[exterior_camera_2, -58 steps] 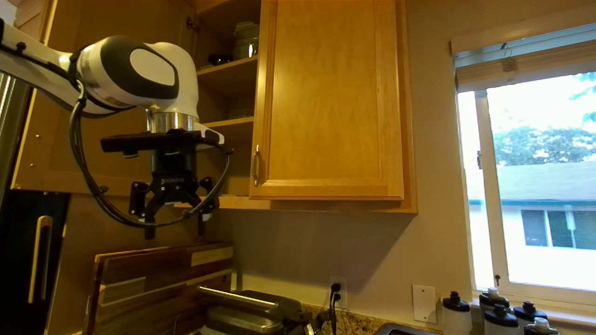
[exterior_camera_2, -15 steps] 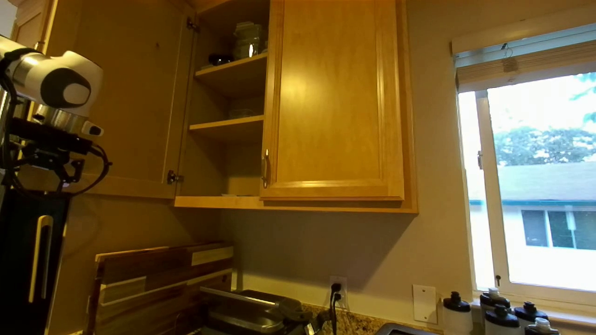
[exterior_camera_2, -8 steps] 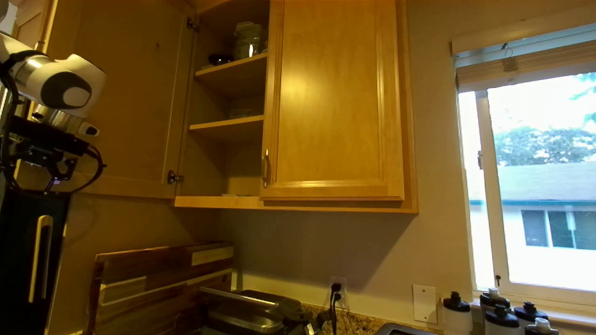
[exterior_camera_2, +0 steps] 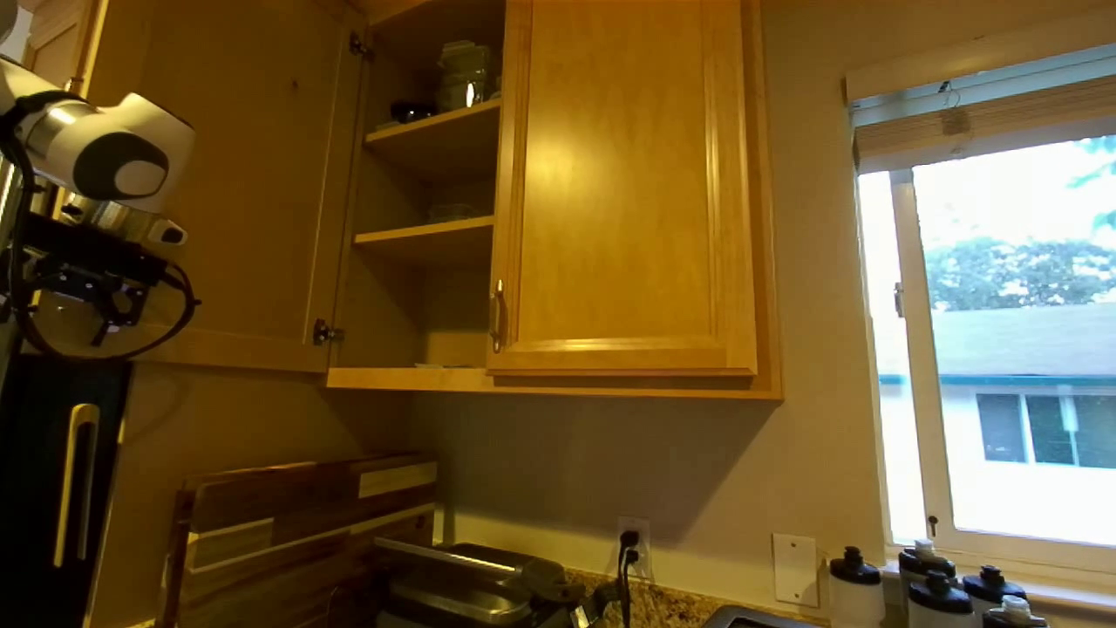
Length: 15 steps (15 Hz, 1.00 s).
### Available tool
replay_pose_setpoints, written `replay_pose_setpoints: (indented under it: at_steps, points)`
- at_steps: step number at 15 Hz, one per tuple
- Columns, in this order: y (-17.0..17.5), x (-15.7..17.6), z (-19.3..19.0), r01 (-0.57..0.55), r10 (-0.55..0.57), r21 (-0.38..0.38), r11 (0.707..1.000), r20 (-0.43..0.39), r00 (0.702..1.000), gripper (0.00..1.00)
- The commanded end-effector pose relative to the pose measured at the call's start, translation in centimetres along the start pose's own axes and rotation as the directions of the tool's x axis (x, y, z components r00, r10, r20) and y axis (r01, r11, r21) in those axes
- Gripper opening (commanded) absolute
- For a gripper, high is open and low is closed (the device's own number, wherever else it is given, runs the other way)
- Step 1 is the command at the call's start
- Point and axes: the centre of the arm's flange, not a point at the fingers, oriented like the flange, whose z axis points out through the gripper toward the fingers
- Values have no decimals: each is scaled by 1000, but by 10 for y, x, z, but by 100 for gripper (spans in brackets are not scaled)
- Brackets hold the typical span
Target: Close both doors to the cupboard
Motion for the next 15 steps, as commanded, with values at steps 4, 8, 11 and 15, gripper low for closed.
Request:
replay_pose_setpoints:
  at_steps: [4, 8, 11, 15]
  points:
    - [4, -1, 7, -33, 23, -81, 996, -120, 992, 100]
    - [15, -13, 0, -95, 66, -160, 983, -178, 982, 100]
    - [22, -23, -11, -148, 107, -188, 971, -209, 972, 100]
    - [34, -41, -25, -215, 171, -207, 954, -213, 962, 100]
